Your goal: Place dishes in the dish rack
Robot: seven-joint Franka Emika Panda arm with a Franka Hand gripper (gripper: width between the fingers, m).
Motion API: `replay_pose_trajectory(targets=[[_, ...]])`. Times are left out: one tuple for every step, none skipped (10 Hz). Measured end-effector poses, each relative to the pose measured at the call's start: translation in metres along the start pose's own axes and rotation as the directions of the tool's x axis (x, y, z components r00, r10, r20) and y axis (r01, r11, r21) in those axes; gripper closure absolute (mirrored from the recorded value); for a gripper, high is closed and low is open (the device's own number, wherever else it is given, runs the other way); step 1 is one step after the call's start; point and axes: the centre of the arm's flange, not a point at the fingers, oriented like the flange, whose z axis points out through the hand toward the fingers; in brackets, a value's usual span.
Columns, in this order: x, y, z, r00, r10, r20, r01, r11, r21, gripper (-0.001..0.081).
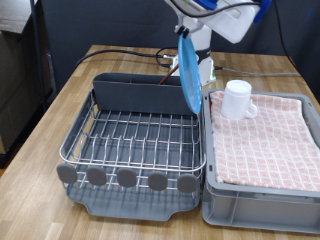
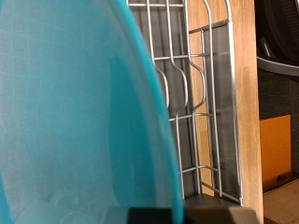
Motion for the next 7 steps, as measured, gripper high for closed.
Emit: replay_pose_trajectory(targets=[[-0.001, 0.0, 0.001, 1.0, 0.015, 0.003, -0.015, 1.0, -0.006, 0.0787], [-0.001, -0.001, 0.002, 1.0, 0.017, -0.003, -0.017, 1.0, -0.012, 0.0787], [0.003, 0.002, 0.004, 1.0, 0.006, -0.029, -0.007, 1.0, -0.027, 0.0787], [0.01, 0.005, 0.005, 0.996, -0.037, -0.079, 0.034, 0.999, -0.042, 0.0787], [0.019, 0.011, 0.01, 0.991, -0.068, -0.112, 0.061, 0.996, -0.062, 0.0787], [0.029, 0.019, 0.016, 0.987, -0.089, -0.133, 0.079, 0.994, -0.081, 0.0787], [0.039, 0.029, 0.024, 0.986, -0.099, -0.138, 0.086, 0.992, -0.097, 0.0787]])
